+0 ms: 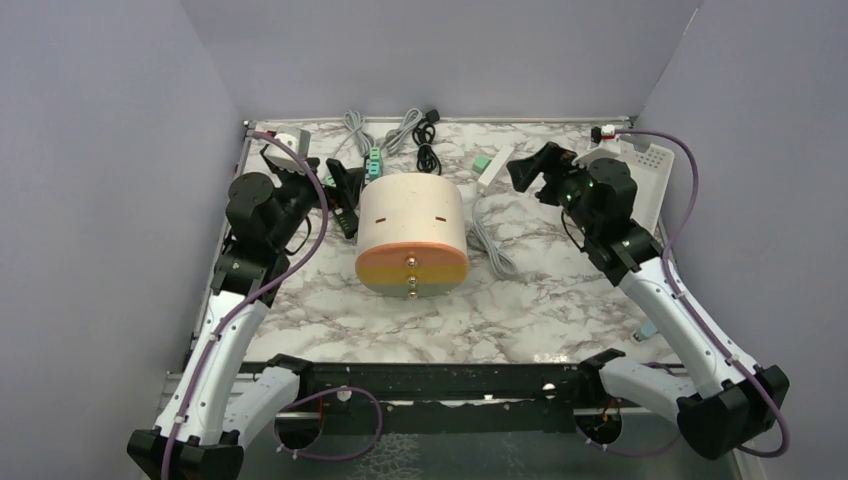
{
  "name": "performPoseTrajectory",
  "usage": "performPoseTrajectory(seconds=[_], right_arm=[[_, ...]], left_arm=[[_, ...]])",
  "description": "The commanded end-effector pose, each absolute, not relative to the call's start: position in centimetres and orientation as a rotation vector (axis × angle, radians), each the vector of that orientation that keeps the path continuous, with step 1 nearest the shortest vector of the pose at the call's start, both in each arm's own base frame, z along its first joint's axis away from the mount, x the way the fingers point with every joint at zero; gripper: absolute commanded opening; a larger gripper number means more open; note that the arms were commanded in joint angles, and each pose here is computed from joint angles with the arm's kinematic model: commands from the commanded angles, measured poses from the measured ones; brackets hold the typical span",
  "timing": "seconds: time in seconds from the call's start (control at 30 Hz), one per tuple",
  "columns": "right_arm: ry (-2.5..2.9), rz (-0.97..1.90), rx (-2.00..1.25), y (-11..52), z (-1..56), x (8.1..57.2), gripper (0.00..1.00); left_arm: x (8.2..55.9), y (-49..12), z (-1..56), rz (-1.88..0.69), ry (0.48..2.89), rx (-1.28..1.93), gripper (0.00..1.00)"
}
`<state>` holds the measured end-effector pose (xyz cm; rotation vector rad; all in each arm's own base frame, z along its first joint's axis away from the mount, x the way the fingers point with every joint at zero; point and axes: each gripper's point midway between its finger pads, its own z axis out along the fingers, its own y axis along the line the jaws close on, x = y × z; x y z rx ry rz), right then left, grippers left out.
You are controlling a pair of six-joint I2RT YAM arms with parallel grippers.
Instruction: Pull the plug off the socket
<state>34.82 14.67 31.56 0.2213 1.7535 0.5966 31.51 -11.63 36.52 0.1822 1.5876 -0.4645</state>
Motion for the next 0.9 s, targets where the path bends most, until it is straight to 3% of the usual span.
performPoseTrajectory(seconds=[0.0,0.1,0.23,0.3,0.43,0.63,0.87], right_arm=[[1.773,0.625,0.174,15.7,31.6,34.9,1.0],[1.78,0.684,-0.001,17.6,30.9,34.2,1.0],[1.897,0.76,-0.056,19.5,28.2,34.1,1.0],[1.952,0.795,-0.069,20.3,27.2,34.0,1.0],[1.991,0.859,-0.097,21.4,26.1,33.6,1.0],[2.076,0.961,-0.152,24.6,23.0,32.5,1.0],[2.075,1.052,-0.227,27.3,21.3,32.9,1.0]], left_arm=[[30.2,-11.3,39.6,-0.434,1.508,0.225,0.99],[28.1,-14.0,40.1,-0.555,1.505,0.408,0.99],[20.0,-19.5,40.7,-0.906,1.357,0.914,0.99],[17.9,-20.0,41.4,-0.965,1.292,1.008,0.99],[19.6,-20.0,41.4,-0.95,1.347,0.949,0.99],[25.3,-17.3,43.0,-0.747,1.419,0.609,0.99],[29.9,-14.1,39.4,-0.579,1.57,0.335,0.99]])
